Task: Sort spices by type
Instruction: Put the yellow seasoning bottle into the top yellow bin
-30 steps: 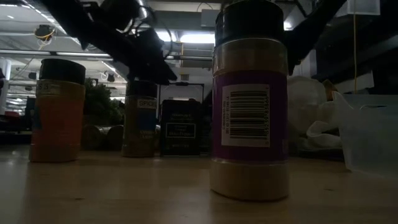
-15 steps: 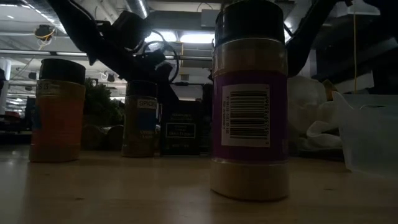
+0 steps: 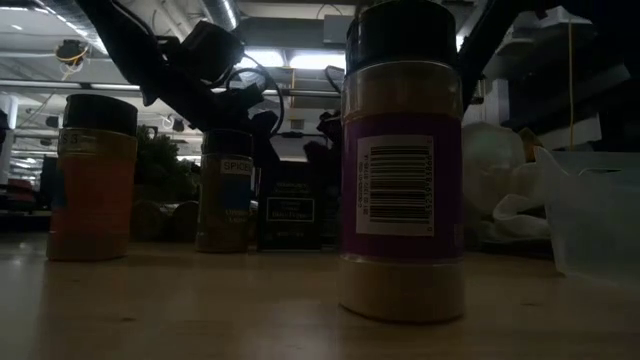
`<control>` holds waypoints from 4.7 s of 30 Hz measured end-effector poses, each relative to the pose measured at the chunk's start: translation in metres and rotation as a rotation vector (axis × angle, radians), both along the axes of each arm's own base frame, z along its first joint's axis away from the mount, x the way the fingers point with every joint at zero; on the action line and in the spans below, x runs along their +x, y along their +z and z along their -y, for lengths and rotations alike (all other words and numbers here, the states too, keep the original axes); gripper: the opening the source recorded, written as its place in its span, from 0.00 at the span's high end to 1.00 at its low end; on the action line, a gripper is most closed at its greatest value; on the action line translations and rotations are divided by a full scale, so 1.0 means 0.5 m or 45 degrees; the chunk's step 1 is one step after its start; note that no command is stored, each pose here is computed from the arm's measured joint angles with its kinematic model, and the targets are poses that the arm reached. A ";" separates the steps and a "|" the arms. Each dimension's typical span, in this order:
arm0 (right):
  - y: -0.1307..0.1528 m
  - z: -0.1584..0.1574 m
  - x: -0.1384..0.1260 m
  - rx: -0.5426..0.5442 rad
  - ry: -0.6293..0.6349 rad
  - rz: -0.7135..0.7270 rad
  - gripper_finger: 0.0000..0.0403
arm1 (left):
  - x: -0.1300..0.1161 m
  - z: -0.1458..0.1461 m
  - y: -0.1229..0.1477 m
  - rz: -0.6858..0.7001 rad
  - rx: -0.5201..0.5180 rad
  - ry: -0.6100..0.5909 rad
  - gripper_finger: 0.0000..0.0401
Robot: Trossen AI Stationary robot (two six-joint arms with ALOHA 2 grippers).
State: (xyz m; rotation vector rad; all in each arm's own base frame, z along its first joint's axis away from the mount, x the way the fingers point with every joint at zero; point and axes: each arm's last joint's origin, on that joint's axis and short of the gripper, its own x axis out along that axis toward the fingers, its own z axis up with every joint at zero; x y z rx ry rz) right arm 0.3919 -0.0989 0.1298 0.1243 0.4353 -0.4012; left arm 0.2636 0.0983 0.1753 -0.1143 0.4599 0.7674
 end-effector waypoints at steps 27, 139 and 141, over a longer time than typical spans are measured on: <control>0.094 -0.004 -0.008 -0.002 0.052 -0.064 0.46 | -0.002 -0.004 -0.001 -0.004 -0.003 0.011 0.51; 0.104 0.109 -0.388 0.124 -0.863 -0.592 0.40 | -0.001 -0.004 0.000 0.040 -0.038 0.035 0.51; 0.103 0.109 -0.387 0.168 -0.845 -0.569 0.40 | -0.001 -0.004 0.000 0.040 -0.038 0.035 0.51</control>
